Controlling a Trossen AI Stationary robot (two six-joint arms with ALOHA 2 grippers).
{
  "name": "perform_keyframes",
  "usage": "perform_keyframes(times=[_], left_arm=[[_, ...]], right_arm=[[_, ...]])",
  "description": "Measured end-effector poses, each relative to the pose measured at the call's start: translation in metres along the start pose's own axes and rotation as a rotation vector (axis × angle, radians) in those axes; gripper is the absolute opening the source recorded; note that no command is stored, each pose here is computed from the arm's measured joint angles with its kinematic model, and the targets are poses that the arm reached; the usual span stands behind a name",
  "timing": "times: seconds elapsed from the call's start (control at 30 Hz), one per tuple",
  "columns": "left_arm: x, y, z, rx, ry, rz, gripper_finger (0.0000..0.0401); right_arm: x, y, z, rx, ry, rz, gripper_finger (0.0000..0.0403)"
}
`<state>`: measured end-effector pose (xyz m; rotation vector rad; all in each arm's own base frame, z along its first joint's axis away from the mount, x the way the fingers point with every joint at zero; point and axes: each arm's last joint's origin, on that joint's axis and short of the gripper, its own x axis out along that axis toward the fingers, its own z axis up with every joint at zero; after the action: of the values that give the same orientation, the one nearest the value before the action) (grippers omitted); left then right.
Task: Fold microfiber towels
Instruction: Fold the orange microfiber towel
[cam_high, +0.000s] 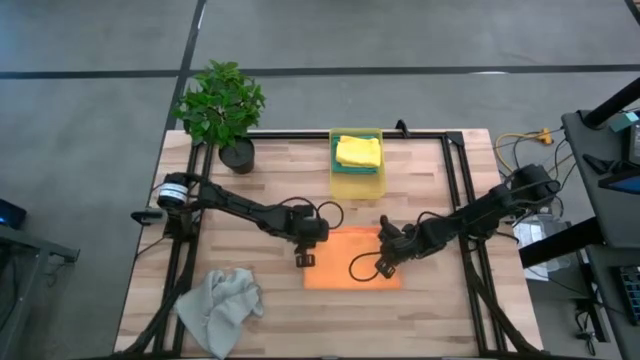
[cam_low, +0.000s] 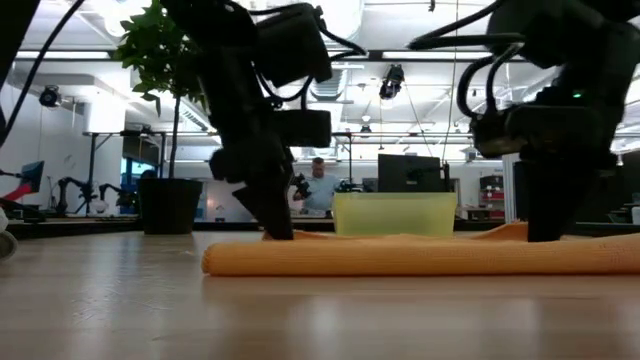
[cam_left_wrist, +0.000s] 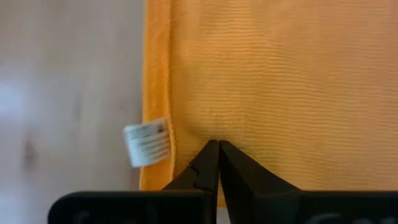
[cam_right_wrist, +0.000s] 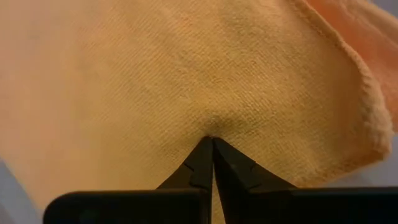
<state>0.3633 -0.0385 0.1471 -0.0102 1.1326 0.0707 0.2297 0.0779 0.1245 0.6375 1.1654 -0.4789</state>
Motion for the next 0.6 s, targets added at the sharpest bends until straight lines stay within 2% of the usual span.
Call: perform_keyframes(times=[0.23, 0.4, 0.6], left_arm=[[-0.005, -0.04, -0.008, -0.057, 0.003, -0.062, 0.0], [-0.004, -0.077, -0.017, -0.148, -0.004, -0.107, 0.0], [0.003, -0.128, -0.02, -0.245, -0.129, -0.25, 0.0]], right_arm=[[-0.001, -0.014, 0.02, -0.062, -0.036, -0.044, 0.0008], [0.0, -0.023, 0.031, -0.11, -0.043, -0.066, 0.0008], [0.0, -0.021, 0.038, -0.141, -0.072, -0.036, 0.0008]])
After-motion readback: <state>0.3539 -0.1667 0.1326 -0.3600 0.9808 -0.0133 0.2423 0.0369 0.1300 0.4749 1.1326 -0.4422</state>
